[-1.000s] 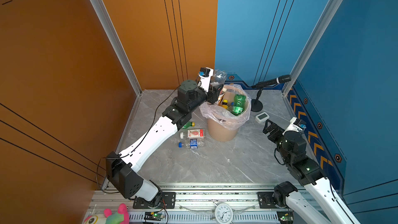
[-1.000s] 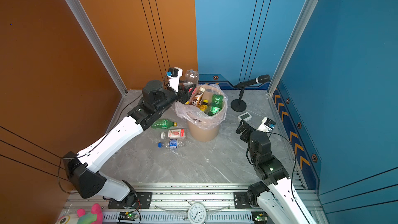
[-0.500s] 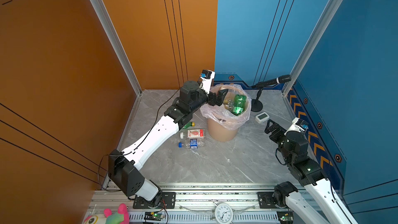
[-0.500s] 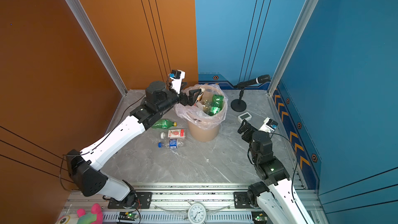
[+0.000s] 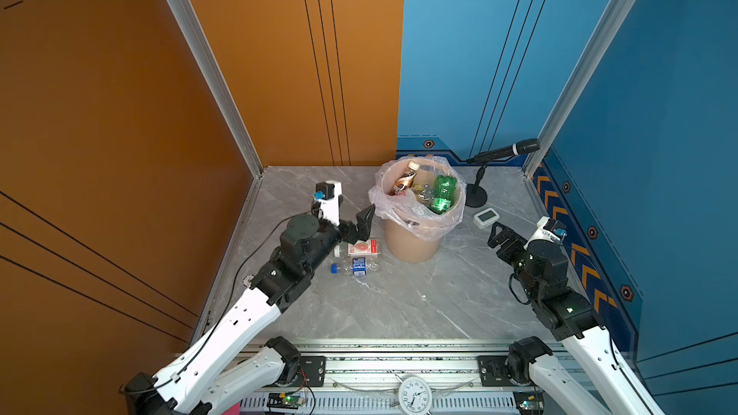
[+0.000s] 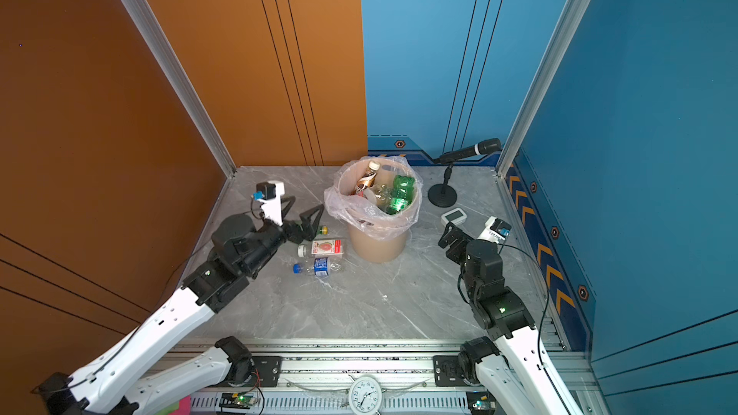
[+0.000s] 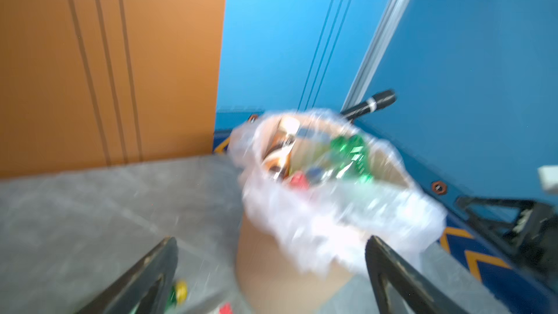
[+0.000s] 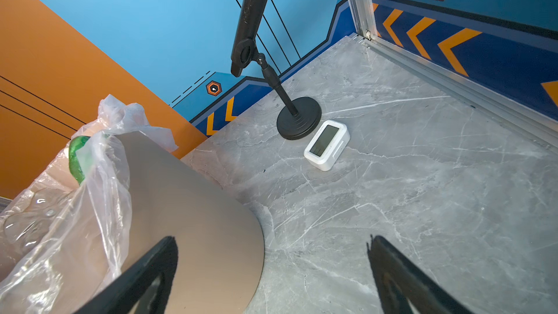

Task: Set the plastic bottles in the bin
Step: 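Withdraw the left gripper down toward the remaining bottles beside the bin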

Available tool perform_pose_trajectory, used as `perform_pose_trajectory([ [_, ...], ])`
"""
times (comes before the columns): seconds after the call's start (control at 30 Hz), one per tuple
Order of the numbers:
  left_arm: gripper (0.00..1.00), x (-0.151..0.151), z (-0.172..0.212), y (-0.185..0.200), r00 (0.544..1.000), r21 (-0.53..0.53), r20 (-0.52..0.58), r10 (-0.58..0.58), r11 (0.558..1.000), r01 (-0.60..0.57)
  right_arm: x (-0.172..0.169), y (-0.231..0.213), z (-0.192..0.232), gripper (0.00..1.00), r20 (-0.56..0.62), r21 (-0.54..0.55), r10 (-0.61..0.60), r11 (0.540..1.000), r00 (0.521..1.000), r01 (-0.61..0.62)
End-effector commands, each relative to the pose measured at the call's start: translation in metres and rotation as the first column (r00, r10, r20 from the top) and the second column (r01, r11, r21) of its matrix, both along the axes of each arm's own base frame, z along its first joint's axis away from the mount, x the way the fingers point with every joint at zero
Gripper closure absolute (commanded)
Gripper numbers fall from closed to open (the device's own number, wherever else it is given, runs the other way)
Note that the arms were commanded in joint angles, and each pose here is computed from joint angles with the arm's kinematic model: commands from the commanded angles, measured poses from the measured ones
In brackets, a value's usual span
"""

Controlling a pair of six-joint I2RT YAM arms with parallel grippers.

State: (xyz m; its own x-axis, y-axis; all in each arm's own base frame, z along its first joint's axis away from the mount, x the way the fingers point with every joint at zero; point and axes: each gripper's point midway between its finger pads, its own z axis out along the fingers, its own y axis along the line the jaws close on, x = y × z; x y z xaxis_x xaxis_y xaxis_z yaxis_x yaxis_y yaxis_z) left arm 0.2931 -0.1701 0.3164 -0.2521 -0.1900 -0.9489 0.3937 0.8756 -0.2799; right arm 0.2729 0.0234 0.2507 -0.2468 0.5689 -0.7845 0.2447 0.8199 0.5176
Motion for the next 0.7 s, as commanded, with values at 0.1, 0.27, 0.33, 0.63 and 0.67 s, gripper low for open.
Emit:
perform_pose_trajectory([
  [0.1,0.02,-0.038,-0.102,0.068,0.935,0.005,-0.274,0.224,0.973,-0.232,0.001,0.011,-0.013,0.0,-0.049,-0.004,0.058,0.998,0.997,-0.059],
  [0.27,0.03,-0.054,-0.117,0.082,0.922,0.012,-0.308,0.234,0.97,-0.243,0.003,0.015,-0.017,0.0,-0.052,0.01,0.069,0.998,0.996,-0.068],
  [0.33,0.02,-0.055,-0.124,0.079,0.919,0.034,-0.334,0.211,0.977,-0.212,0.004,0.017,-0.019,0.0,-0.057,0.013,0.074,0.997,0.996,-0.073],
  [0.63,0.02,-0.047,-0.142,0.048,0.891,0.106,-0.445,0.092,0.993,-0.05,0.001,0.017,-0.02,0.0,-0.07,-0.003,0.086,0.996,0.994,-0.086],
  [0.67,0.02,-0.046,-0.143,0.045,0.885,0.116,-0.458,0.081,0.993,-0.031,0.001,0.018,-0.02,0.0,-0.069,-0.004,0.088,0.996,0.994,-0.088],
])
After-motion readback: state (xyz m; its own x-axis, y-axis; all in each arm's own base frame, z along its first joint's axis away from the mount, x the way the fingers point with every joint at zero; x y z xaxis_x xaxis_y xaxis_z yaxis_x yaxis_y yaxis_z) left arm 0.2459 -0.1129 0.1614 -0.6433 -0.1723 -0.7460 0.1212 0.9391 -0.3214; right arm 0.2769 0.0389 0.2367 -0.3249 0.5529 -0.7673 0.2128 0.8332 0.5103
